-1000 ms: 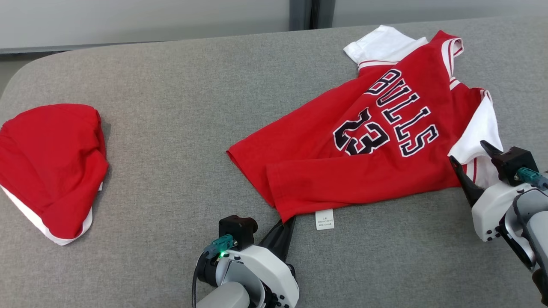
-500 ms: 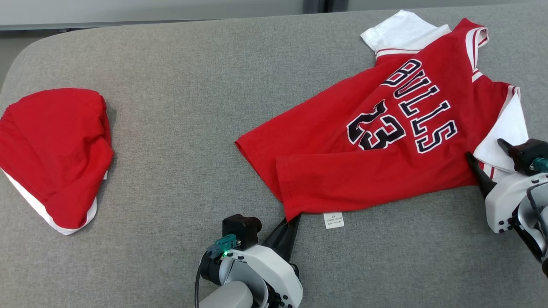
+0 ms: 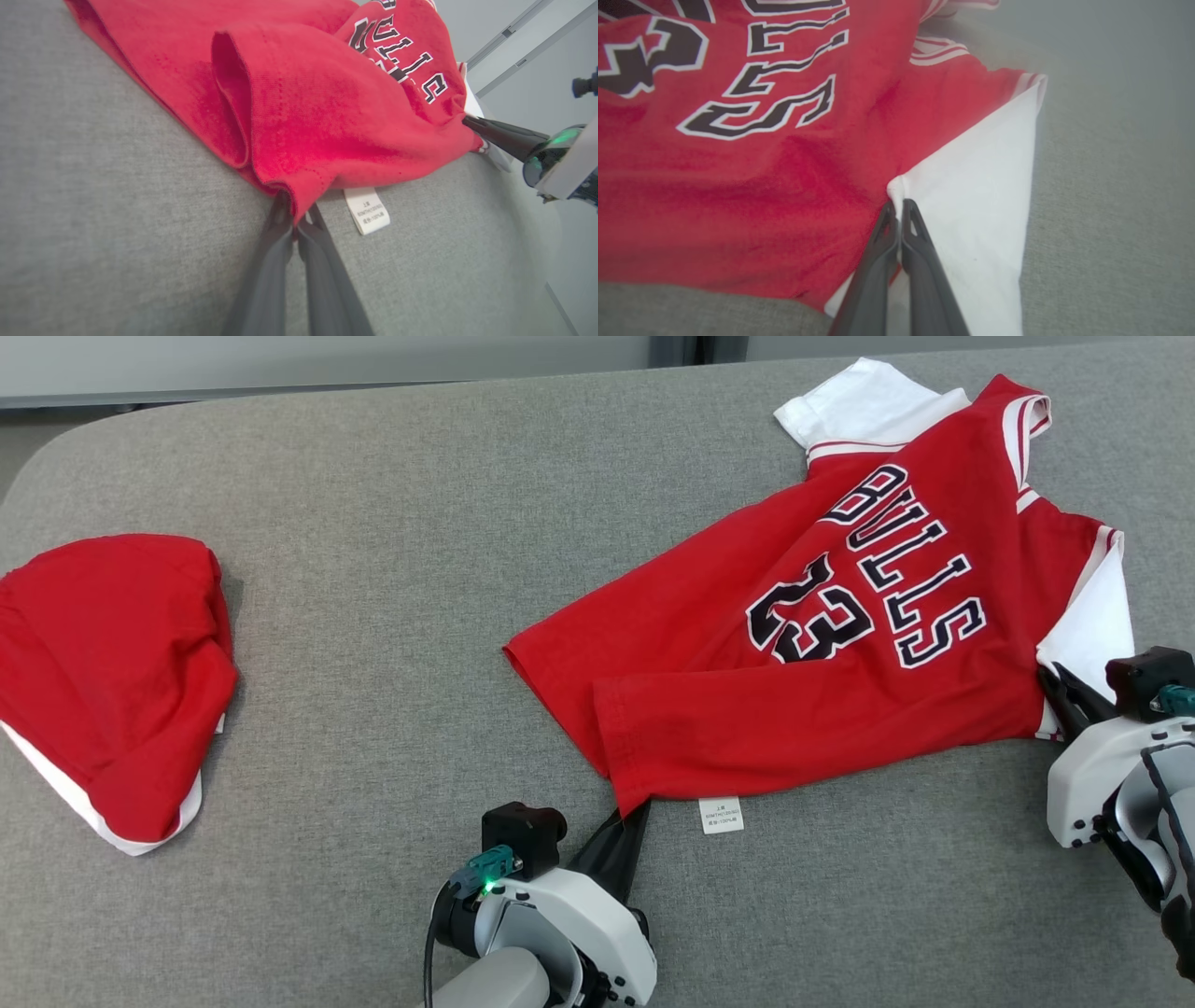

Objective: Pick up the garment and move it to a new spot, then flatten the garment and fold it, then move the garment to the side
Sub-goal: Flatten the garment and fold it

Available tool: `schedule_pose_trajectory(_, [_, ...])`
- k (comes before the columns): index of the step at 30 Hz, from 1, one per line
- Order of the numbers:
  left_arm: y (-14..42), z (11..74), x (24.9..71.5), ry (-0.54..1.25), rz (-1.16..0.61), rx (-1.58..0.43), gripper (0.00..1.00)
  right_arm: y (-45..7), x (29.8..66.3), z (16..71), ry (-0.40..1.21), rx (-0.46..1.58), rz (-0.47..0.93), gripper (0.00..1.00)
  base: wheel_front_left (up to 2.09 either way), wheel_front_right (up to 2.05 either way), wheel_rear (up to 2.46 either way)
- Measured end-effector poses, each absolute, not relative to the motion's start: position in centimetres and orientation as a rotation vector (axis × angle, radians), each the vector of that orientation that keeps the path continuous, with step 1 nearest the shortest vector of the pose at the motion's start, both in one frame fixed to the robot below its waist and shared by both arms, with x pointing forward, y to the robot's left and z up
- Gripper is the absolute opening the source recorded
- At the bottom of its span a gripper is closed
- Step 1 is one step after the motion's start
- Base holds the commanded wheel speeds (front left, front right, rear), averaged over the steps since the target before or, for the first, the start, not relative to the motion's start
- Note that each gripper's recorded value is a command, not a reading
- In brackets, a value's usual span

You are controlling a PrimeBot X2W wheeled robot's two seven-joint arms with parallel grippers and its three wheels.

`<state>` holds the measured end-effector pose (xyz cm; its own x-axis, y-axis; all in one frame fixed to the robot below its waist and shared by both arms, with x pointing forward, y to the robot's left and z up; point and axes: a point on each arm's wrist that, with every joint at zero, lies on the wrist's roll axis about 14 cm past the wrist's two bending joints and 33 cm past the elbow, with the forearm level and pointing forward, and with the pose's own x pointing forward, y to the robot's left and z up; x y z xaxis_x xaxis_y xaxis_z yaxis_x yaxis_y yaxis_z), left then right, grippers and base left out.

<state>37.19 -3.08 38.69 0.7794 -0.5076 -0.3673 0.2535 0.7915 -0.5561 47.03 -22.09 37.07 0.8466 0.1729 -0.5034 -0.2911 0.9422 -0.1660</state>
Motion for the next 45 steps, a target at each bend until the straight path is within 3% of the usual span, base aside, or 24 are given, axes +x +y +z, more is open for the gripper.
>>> schedule_pose_trajectory(16, [-3.5,39.6,37.2,0.51,-0.449,-0.496,0.0,-23.0,47.8,42.3,0.333,-0.113,0.177,0.0,0.0,0.0,0.0])
schedule_pose_trajectory(23, [-3.5,40.2,37.1,0.493,-0.456,-0.483,0.0,-26.1,46.6,45.8,0.267,-0.063,0.11,0.0,0.0,0.0,0.0])
schedule_pose_trajectory(34, [-1.1,43.5,39.2,0.361,-0.401,-0.485,0.0,-29.8,44.6,51.2,0.09,0.235,-0.032,0.0,0.0,0.0,0.0])
schedule_pose_trajectory(45, [1.7,49.5,41.6,0.14,-0.381,-0.449,0.0,-29.3,44.7,58.2,-0.136,0.386,-0.002,0.0,0.0,0.0,0.0])
